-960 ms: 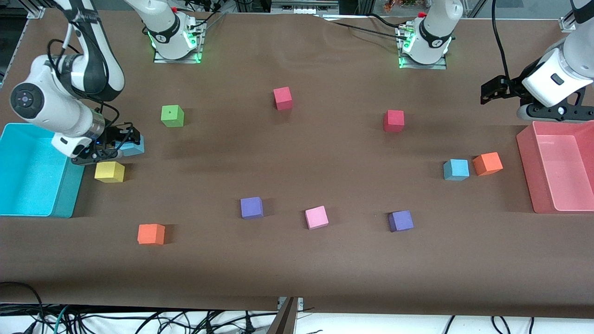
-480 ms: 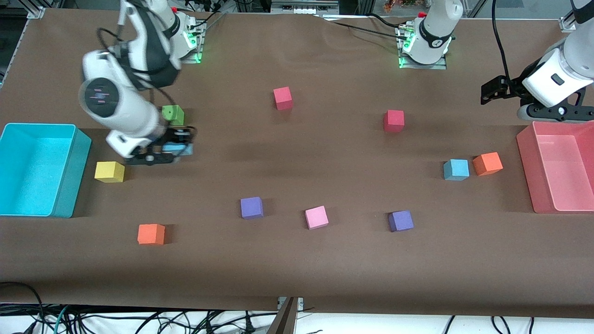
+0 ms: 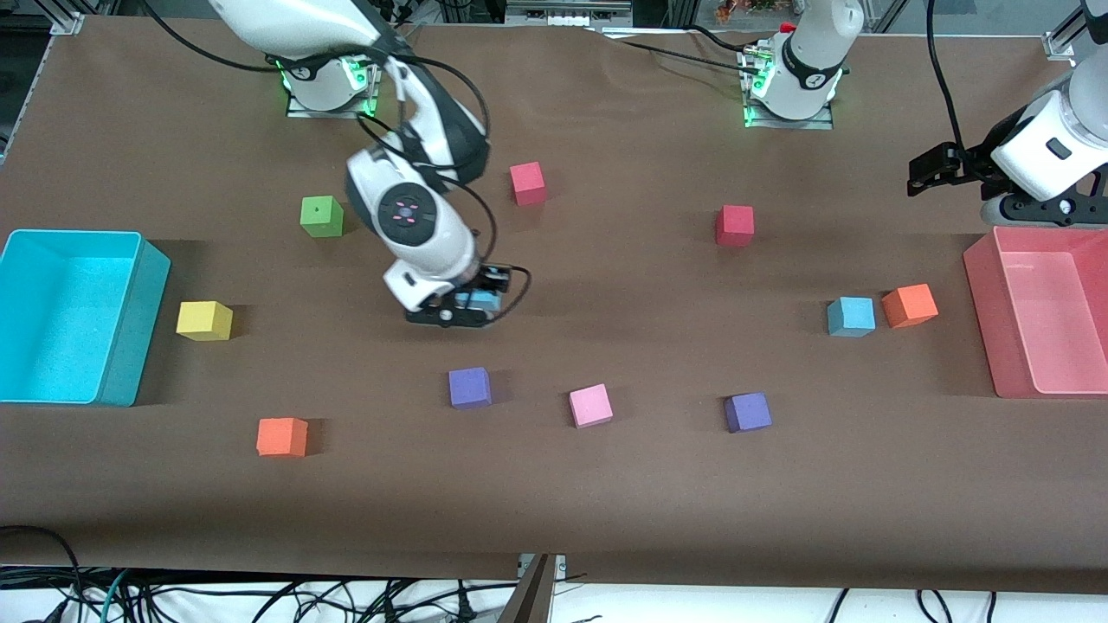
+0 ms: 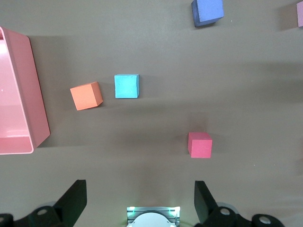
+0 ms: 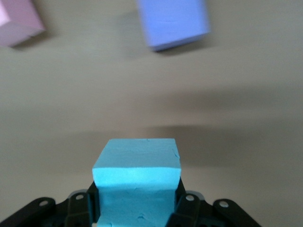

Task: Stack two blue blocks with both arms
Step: 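Lift the light blue cube and carry it toward the table center with the right gripper, then grasp the light blue cube beside the orange cube with the left gripper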

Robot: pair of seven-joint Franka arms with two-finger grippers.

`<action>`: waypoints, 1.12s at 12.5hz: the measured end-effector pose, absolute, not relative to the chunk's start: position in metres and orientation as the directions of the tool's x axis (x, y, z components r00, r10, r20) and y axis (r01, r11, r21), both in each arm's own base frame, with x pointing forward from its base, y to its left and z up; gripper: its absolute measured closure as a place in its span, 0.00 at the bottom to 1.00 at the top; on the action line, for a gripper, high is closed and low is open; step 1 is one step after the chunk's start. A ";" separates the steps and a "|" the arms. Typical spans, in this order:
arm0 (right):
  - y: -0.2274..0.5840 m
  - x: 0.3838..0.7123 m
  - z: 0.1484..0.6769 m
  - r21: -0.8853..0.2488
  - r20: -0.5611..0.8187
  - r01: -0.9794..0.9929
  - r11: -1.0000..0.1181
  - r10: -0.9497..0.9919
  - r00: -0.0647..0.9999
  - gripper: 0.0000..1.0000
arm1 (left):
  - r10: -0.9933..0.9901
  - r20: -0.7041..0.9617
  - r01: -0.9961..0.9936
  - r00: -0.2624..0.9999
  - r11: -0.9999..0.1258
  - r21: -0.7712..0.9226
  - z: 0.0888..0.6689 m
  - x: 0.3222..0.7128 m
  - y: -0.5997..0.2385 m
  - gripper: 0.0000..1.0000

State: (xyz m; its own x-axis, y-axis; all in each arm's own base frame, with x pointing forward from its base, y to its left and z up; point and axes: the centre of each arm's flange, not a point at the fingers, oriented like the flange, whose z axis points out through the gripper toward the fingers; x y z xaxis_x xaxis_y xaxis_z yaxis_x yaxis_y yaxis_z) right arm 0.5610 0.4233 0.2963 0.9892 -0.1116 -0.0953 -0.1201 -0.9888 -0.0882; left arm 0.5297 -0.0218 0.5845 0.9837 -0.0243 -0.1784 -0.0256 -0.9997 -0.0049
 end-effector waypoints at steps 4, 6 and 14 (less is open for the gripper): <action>0.475 0.558 0.244 -0.142 -0.062 -0.122 -0.982 -0.114 0.992 0.43 | -0.025 -0.136 -0.026 0.990 -1.000 -0.004 0.549 0.541 -0.022 0.00; 0.481 0.556 0.225 -0.146 -0.041 -0.124 -0.981 -0.119 0.992 0.43 | -0.025 -0.126 -0.026 0.992 -1.000 -0.004 0.510 0.546 -0.022 0.00; 0.487 0.552 0.207 -0.123 -0.005 -0.088 -0.989 -0.088 0.996 0.43 | -0.044 -0.060 -0.045 0.997 -0.999 -0.022 0.376 0.565 0.001 0.00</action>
State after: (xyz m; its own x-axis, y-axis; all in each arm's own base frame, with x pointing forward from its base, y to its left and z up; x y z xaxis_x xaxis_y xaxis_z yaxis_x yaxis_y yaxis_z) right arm 0.5524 0.4872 0.2071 0.9961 -0.0882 -0.0049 -0.0882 -0.9885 -0.1226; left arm 0.5649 0.0011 0.3756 0.9972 -0.0438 -0.0601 -0.0452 -0.9987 -0.0223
